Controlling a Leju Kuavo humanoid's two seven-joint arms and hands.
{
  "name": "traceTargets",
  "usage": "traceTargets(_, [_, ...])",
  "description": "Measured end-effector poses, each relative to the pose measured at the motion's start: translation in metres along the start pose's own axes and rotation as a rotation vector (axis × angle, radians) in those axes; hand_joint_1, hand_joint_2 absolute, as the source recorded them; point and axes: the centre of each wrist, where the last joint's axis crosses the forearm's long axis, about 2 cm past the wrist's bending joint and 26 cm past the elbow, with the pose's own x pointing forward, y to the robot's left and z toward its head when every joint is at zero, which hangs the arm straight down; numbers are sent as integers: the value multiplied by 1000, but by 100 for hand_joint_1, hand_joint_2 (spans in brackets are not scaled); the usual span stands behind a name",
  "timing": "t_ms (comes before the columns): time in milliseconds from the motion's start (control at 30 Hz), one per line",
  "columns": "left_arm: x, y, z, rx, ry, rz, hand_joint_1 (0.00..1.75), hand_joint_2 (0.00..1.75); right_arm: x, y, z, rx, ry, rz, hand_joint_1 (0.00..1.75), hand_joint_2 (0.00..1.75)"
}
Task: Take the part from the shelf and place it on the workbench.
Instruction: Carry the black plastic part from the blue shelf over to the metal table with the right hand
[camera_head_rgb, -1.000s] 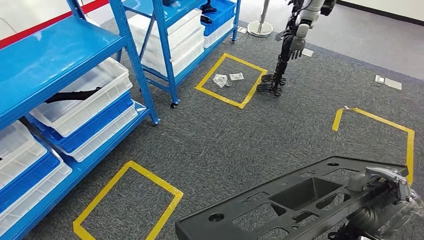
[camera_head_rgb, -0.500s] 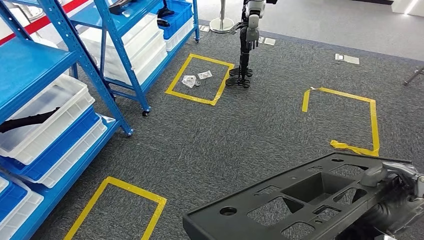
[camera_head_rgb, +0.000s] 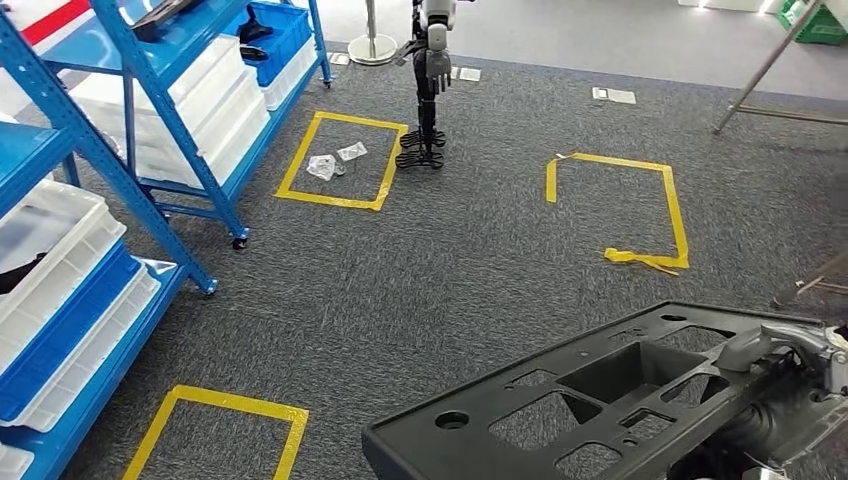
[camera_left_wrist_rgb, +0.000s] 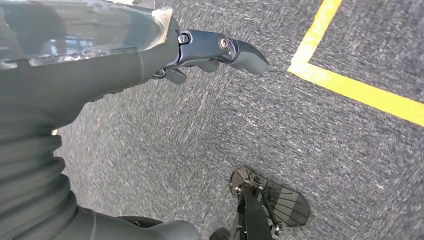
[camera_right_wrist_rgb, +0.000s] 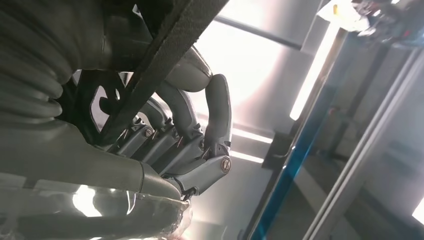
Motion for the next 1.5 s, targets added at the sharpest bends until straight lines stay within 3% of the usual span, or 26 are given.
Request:
traceTargets(433, [2,12,-5,6,1,-16,0,175,2,7,11,6,64,-40,175,175])
traceTargets(1067, [-6,-5,4,-19,0,-92,0,175,9,6,33,91,79,-28,175,175])
traceTargets(1500, [-7,-12,8,-10,22,-46,0,175,5,32,13,100,48,-110,175,175])
